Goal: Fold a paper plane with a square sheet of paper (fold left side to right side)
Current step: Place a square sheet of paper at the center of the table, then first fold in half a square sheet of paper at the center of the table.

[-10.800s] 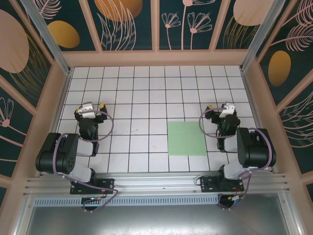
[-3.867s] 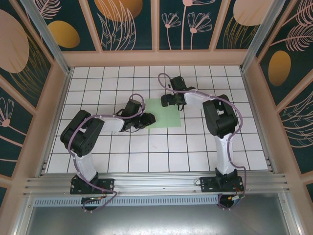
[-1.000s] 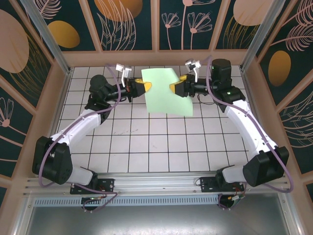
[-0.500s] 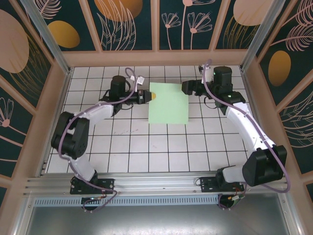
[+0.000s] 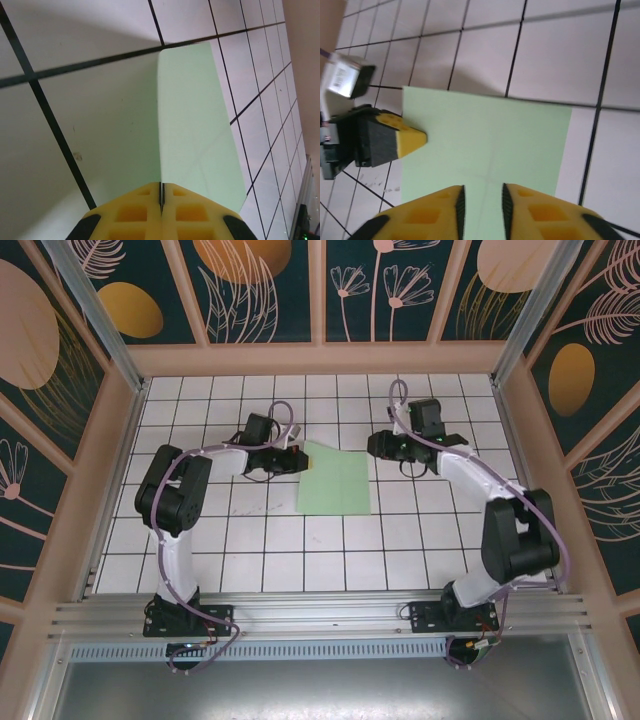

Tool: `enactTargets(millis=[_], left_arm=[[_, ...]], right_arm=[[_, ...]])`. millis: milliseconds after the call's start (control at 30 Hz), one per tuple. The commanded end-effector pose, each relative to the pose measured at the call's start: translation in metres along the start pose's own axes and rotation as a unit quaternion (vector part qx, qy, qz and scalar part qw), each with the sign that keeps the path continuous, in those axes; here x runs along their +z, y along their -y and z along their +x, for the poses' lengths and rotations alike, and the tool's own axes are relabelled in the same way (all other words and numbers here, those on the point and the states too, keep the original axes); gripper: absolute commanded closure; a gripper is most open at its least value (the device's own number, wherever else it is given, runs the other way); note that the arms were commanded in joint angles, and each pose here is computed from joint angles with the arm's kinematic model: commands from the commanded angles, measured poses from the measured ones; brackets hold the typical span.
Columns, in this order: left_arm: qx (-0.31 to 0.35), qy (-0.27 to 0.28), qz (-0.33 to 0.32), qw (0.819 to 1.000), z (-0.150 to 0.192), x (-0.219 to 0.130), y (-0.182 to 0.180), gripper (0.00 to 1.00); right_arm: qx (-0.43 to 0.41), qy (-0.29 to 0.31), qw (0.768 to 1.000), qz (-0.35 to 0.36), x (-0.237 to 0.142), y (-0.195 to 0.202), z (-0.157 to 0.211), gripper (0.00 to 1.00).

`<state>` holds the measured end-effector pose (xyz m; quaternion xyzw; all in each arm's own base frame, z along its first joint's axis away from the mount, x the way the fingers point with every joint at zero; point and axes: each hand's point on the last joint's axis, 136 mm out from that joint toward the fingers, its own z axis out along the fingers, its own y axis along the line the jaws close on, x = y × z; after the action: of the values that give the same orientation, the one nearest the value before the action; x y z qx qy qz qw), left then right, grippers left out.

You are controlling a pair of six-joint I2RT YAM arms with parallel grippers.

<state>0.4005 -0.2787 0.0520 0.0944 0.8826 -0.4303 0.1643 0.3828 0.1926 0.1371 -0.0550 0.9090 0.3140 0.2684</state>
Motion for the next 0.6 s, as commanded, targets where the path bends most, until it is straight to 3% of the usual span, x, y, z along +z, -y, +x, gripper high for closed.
enactTargets(millis=[0, 200, 400, 567], left_arm=[[0.009, -0.003, -0.019, 1.000, -0.003, -0.002, -0.006, 1.00], [0.005, -0.003, -0.021, 1.000, -0.002, -0.004, -0.005, 1.00], [0.001, -0.001, -0.017, 1.000, -0.005, -0.006, 0.000, 0.99], [-0.027, 0.009, 0.017, 0.999, -0.012, -0.012, 0.018, 0.73]], right_arm=[[0.040, -0.030, 0.999, -0.013, 0.027, 0.002, 0.014, 0.76], [0.062, -0.087, 0.994, 0.027, 0.069, 0.025, 0.036, 0.81], [0.074, -0.123, 0.988, 0.064, 0.084, 0.045, 0.056, 0.81], [0.075, -0.145, 0.983, 0.079, 0.087, 0.053, 0.072, 0.81]])
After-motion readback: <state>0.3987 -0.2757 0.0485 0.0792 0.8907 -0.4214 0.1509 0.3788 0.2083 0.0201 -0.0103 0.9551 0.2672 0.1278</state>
